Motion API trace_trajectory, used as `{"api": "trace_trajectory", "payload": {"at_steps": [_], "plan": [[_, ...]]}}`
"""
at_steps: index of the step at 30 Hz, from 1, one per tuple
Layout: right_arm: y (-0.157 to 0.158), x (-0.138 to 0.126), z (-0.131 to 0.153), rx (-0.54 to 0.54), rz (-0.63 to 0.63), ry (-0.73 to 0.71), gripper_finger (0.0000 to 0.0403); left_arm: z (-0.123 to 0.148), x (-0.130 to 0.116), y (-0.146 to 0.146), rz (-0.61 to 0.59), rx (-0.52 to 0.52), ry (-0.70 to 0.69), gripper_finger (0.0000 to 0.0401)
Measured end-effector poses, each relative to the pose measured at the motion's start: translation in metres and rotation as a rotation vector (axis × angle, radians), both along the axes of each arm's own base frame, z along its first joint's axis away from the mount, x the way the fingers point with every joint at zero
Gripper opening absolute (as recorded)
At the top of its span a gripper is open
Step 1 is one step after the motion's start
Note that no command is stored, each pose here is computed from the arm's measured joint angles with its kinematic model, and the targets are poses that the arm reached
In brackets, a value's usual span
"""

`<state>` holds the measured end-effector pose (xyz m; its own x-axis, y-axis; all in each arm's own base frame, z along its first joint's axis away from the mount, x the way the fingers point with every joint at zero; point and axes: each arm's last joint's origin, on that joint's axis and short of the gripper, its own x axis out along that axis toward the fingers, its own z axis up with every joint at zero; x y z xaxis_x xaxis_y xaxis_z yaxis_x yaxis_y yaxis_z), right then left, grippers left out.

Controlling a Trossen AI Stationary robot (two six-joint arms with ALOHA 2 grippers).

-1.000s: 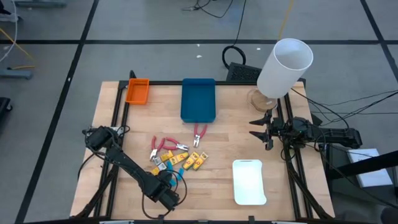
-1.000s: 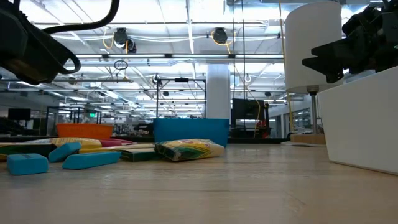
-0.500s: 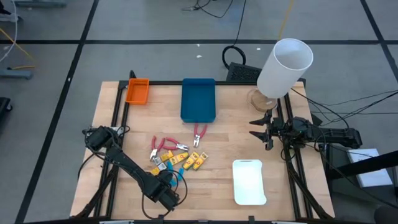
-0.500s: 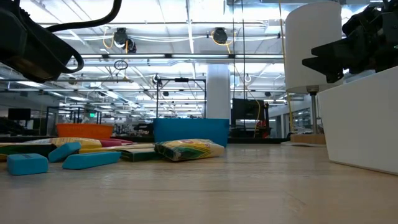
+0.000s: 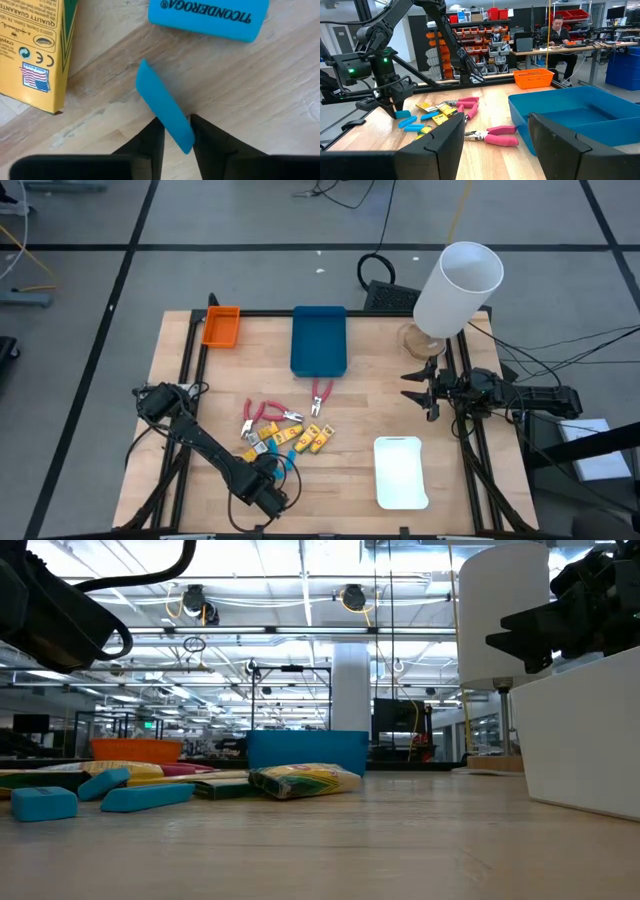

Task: Pick & Place School Supplies
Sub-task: Put the blue eraser into the white bin

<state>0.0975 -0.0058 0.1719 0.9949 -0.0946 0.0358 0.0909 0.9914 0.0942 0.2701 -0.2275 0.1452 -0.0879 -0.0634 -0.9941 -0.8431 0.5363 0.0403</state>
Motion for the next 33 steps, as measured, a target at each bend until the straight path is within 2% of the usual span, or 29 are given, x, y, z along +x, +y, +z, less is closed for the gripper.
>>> {"api": "trace_trajectory", "payload": {"at_steps": [11,21,27,33], "plan": [[0.000,0.000,0.000,0.000,0.000,0.000,0.0210,0.000,0.000,0.000,-0.014,0.000,0.000,0.0038],[0.000,0.000,0.000,0.000,0.000,0.000,0.0210,0.003,0.000,0.002,-0.112,0.032,-0.037,0.0034],[0.000,0.000,0.000,0.000,0.000,0.000,0.0210,0.034,-0.003,0.007,-0.149,0.069,-0.187,0.0033],[0.000,0.000,0.000,0.000,0.000,0.000,0.0210,0.073,-0.008,0.018,-0.209,0.178,-0.401,0.0036]]}}
